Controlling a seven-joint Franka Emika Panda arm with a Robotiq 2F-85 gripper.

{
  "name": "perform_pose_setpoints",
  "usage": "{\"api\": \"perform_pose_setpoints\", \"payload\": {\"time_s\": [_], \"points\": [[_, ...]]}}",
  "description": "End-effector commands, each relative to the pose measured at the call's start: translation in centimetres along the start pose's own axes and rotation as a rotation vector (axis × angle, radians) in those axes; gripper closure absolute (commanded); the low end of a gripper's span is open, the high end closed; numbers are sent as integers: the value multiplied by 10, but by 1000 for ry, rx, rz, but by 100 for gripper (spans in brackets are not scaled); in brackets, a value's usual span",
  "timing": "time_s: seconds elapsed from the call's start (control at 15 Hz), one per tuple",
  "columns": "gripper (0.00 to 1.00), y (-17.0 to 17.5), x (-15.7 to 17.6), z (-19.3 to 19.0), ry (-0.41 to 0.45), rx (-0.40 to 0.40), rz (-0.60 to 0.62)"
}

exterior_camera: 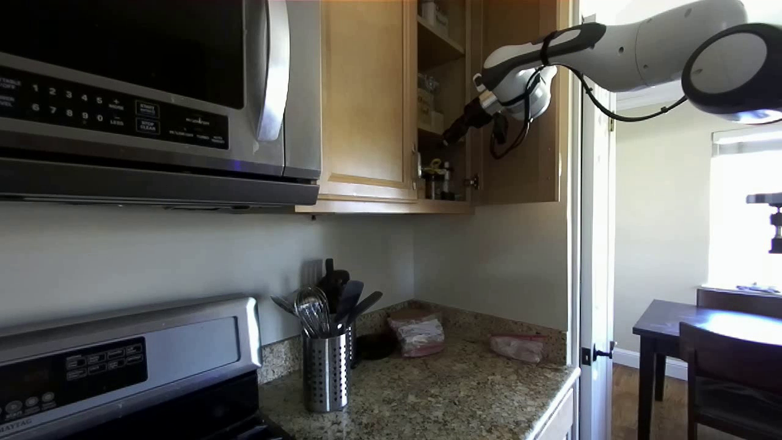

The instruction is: Open the cupboard, take an object from it and place it on the counter then close the cupboard

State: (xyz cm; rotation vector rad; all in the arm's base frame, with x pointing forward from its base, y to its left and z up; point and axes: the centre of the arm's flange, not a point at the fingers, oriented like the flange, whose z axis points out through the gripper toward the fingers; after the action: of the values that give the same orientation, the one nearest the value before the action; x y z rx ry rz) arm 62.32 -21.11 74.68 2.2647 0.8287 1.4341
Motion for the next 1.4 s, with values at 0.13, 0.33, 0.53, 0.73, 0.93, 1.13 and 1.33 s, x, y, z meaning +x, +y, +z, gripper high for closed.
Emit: {"api": "perform_pose_setpoints", "payload": {"time_s": [0.13, 0.33, 0.53, 0.73, 0.93, 1.13, 1.33], "points": [[0, -4, -7, 6, -22, 64, -154], [0, -1, -9, 10, -18, 62, -219], [0, 1, -12, 19, -27, 59, -271], [0, 1, -18, 33, -31, 65, -292], [0, 5, -21, 45, -36, 58, -299], [0, 9, -22, 50, -33, 47, -308], [27, 14, -23, 52, -33, 34, -322]]}}
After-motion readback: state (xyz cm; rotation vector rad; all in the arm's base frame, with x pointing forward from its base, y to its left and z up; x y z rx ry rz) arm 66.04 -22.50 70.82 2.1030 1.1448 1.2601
